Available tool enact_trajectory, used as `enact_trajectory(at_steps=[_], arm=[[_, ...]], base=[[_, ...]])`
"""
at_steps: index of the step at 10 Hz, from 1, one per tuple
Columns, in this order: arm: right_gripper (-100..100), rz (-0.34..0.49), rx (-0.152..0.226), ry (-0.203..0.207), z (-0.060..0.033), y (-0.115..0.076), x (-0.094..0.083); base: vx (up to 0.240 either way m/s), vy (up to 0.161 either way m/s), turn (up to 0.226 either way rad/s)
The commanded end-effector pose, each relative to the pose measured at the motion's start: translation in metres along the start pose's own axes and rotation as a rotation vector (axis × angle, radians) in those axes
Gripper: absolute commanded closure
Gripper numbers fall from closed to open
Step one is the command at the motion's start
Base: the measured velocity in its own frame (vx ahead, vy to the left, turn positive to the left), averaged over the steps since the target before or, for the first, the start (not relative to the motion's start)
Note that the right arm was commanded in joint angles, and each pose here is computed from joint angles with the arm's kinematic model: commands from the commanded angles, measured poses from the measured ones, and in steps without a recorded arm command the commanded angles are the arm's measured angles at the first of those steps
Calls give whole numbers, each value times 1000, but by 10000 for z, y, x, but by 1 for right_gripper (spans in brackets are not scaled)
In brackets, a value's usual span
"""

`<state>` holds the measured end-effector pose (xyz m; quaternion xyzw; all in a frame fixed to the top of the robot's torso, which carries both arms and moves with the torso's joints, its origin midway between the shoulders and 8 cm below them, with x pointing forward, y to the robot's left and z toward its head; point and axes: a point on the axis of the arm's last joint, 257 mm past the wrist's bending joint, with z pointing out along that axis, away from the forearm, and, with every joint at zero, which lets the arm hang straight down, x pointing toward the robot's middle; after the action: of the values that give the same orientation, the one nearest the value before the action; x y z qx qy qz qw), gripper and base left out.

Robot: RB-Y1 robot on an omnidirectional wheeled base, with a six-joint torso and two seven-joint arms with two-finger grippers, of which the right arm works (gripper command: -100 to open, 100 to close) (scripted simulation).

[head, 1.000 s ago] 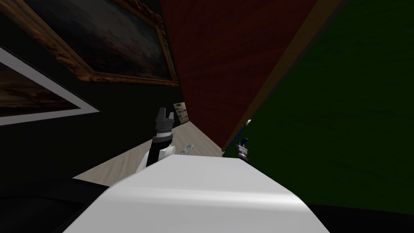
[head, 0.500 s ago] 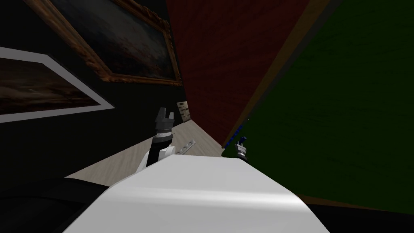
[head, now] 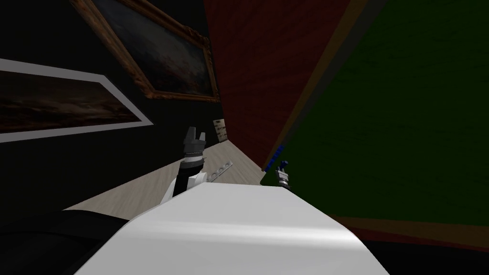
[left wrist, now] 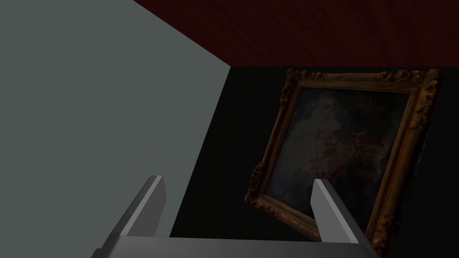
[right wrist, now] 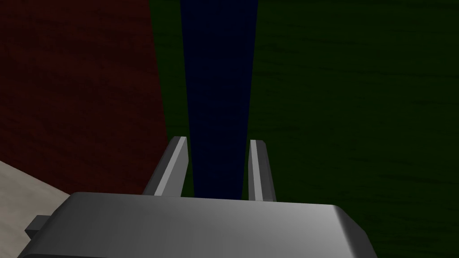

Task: Pull the door open

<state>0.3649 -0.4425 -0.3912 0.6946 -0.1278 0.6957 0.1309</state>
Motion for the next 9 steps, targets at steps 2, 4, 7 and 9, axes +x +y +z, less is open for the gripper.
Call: enact_trajectory(at_steps=[2,4,7,9], arm=[[100,3,17,0,-23,-55,-6],[100,3,57,-2,-86,-108,-13],[100,3,108,0,-162,-152,-3],[100,4,141,-2,-219,-183,-1]], base=[[-161,-19,42],[-194,7,93],[-267,-2,103],[-238,-23,87]])
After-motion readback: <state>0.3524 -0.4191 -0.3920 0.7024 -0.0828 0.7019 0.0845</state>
